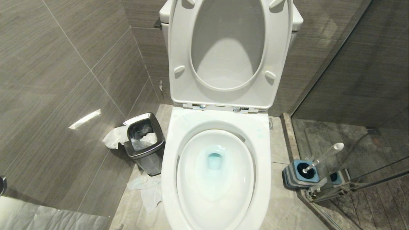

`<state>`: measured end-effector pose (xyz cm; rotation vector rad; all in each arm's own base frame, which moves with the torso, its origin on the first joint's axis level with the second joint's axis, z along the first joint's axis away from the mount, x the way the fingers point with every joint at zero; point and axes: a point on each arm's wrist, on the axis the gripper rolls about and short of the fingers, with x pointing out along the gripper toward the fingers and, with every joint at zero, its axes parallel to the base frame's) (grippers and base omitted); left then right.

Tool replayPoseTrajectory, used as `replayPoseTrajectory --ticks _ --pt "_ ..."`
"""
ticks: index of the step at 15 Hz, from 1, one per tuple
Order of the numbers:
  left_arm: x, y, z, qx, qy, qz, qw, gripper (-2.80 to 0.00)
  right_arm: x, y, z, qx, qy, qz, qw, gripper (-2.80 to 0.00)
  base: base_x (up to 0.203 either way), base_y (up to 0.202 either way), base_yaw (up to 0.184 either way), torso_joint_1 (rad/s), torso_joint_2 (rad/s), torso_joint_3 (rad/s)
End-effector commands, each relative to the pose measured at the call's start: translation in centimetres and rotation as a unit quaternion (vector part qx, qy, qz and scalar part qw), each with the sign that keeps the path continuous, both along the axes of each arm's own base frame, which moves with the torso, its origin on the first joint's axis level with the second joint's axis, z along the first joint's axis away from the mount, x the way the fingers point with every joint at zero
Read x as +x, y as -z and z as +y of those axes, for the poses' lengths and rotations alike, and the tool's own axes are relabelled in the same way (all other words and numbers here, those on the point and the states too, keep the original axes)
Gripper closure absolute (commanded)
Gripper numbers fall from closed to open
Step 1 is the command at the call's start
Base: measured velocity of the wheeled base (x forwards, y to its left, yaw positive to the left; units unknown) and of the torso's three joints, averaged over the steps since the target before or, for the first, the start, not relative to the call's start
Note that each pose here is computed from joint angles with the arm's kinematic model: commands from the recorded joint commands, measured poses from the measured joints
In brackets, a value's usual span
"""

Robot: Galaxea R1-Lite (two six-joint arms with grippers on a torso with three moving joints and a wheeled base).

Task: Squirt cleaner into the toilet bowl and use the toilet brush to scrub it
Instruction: Flush the toilet

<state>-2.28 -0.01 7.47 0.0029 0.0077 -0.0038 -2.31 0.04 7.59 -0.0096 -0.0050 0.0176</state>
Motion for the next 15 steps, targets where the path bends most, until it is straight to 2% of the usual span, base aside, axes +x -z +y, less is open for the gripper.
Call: replayPoseTrajectory --ticks 1,12,15 --pt "0.02 0.09 0.0 0.0 0.0 0.002 1.0 0.0 0.02 -0.02 0.0 -0.001 0.0 0.001 1.0 0.0 0.0 0.0 0.0 0.0 0.0 0.0" --pt "0.03 0.07 -0.01 0.008 0.003 0.001 1.0 0.0 0.02 -0.02 0.0 -0.001 0.0 0.001 1.0 0.0 0.0 0.0 0.0 0.0 0.0 0.0" --pt "0.02 0.09 0.01 0.001 0.003 0.002 1.0 0.0 0.02 -0.02 0.0 0.0 0.0 0.001 1.0 0.0 0.0 0.0 0.0 0.0 0.0 0.0"
